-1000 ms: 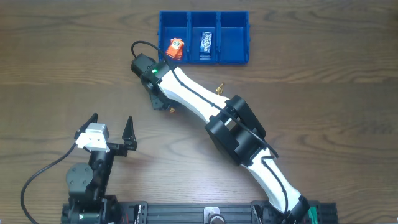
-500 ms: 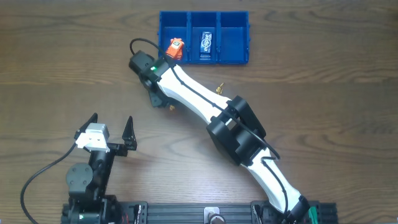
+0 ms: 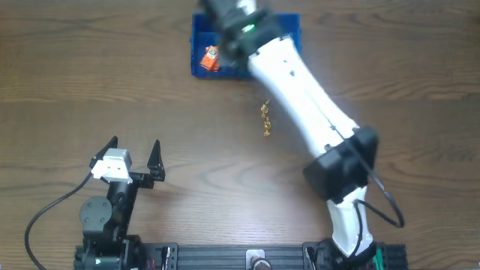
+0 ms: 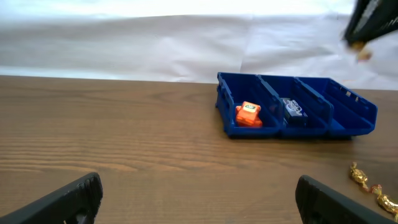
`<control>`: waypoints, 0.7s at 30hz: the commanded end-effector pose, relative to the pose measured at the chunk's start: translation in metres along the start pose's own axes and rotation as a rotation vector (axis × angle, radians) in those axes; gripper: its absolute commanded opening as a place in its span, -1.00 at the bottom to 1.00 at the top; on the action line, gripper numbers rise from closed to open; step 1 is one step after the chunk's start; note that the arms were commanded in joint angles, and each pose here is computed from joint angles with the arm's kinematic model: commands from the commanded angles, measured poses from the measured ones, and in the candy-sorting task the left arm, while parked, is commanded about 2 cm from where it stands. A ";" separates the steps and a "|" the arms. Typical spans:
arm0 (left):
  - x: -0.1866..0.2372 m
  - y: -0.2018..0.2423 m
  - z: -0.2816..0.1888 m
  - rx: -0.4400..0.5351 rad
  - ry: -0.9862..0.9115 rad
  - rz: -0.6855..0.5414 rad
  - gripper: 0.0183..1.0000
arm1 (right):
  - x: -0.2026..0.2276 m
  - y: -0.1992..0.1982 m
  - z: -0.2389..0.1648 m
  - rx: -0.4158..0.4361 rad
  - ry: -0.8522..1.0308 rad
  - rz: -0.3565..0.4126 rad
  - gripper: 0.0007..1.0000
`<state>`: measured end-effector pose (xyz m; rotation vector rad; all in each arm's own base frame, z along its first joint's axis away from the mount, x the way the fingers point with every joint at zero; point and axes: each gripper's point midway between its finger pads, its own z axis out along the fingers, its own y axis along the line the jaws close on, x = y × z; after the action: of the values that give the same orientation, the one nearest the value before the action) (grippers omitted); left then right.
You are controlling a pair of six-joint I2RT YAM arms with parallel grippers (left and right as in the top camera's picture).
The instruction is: Sort Candies Into Trays
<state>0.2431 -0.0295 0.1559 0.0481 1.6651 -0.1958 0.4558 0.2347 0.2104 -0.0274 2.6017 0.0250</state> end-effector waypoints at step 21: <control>0.016 -0.001 0.000 0.013 0.052 0.000 0.99 | -0.080 -0.115 0.113 0.134 -0.149 0.087 -0.73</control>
<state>0.2431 -0.0296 0.1558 0.0484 1.6655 -0.1961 0.5783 0.1281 0.1548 0.1346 2.4665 -0.0974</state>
